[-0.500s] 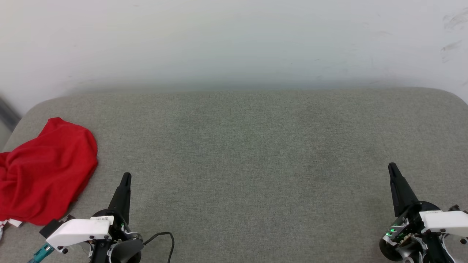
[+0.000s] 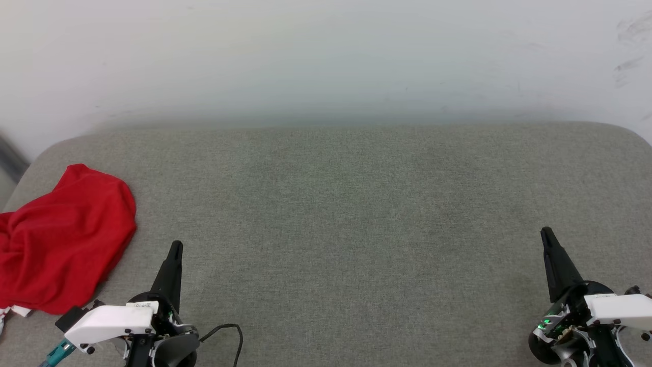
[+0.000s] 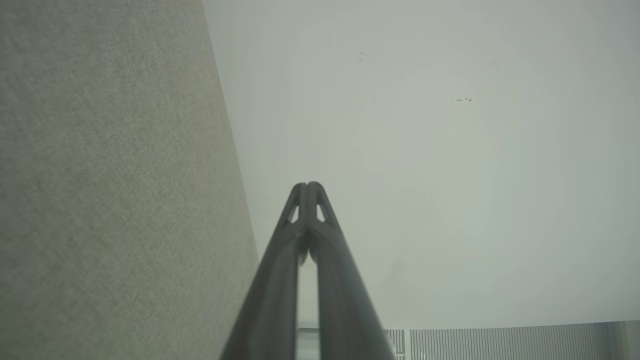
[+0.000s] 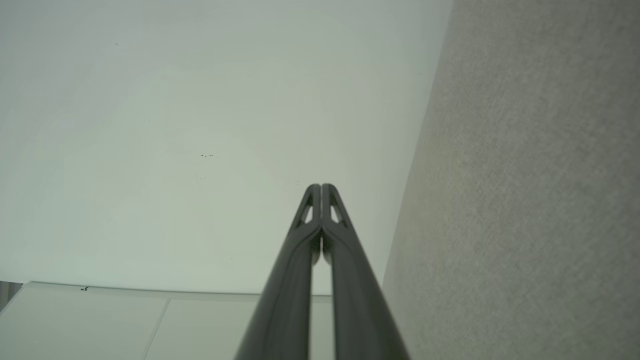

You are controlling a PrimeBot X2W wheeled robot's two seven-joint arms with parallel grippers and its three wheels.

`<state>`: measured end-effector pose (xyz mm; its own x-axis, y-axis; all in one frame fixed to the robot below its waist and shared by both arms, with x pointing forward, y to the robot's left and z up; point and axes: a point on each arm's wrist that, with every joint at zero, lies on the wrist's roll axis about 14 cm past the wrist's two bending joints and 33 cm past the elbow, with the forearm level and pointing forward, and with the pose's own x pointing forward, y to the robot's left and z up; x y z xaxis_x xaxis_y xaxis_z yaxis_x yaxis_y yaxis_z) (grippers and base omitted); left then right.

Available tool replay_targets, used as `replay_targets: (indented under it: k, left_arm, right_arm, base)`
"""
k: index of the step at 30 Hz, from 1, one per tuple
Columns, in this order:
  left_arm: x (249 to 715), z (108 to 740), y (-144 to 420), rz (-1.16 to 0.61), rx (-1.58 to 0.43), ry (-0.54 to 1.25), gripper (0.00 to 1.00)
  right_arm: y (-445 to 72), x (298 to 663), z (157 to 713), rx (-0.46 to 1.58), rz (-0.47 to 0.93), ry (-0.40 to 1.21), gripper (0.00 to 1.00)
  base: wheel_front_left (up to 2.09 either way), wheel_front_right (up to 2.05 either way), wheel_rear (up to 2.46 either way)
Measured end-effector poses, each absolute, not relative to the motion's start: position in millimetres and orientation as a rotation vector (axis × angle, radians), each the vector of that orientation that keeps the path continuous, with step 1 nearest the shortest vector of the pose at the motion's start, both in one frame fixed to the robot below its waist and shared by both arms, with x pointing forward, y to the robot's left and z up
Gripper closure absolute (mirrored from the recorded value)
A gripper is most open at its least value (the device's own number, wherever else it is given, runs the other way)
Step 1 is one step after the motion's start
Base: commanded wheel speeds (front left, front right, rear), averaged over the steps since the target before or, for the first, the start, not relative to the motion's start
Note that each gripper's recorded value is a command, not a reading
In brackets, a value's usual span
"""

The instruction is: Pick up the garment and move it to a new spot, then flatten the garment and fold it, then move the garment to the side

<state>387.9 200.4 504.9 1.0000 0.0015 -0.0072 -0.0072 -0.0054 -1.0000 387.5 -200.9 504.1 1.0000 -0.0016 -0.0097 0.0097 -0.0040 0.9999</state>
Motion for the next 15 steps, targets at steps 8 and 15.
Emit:
replay_targets:
  k: [8, 15]
  left_arm:
    - [387.9, 504.9, 200.4, 0.007, -1.576, 0.004, 1.00]
    - [387.9, 504.9, 200.4, 0.007, -1.576, 0.004, 1.00]
  right_arm:
    - [-200.9, 387.5, 504.1, 1.575, -0.009, 0.006, 1.00]
    - [-200.9, 387.5, 504.1, 1.575, -0.009, 0.006, 1.00]
  base:
    - [0.00, 0.00, 0.00]
    - [0.00, 0.00, 0.00]
